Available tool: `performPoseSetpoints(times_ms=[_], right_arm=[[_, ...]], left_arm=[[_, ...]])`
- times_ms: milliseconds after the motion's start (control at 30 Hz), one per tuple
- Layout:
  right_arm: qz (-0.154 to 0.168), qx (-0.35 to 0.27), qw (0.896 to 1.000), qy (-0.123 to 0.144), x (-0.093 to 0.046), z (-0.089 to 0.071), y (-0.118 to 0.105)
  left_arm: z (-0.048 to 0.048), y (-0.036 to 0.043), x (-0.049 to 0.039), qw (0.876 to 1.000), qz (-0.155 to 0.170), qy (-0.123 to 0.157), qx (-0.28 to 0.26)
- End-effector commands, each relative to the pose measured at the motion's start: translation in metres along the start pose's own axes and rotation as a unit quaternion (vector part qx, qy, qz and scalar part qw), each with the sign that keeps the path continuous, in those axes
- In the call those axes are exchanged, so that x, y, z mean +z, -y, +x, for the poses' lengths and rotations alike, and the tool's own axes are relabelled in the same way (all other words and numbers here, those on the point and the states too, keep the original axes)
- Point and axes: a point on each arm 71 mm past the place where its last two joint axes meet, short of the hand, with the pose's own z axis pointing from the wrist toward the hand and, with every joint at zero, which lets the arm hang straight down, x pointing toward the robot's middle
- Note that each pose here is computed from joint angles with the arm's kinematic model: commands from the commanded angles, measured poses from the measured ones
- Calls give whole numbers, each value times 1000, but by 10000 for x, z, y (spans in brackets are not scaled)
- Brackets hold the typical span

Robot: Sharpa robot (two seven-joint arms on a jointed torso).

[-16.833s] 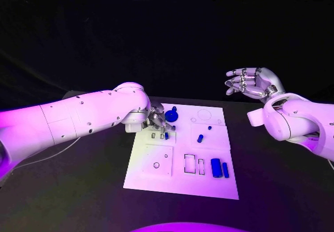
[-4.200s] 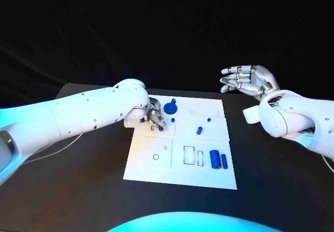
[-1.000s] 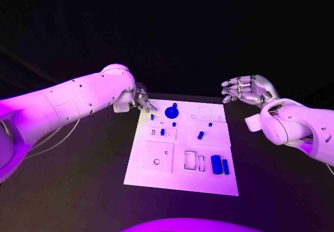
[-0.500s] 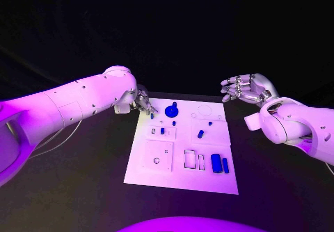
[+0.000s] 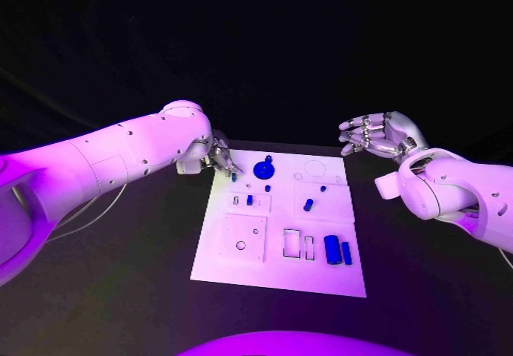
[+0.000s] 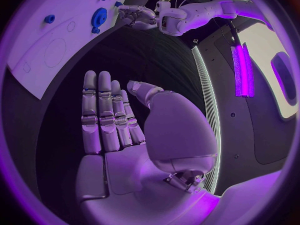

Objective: Assemble the parts on the task board

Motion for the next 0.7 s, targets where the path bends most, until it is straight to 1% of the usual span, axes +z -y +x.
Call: performPoseSetpoints(times_ms=[33, 700], right_arm=[[-2, -3, 1000, -4, 2, 20, -7], [-2, -2, 1000, -5, 7, 33, -11]], left_arm=[[26, 31, 9, 1000, 11, -11, -2], [49, 40, 29, 1000, 18, -15, -14]])
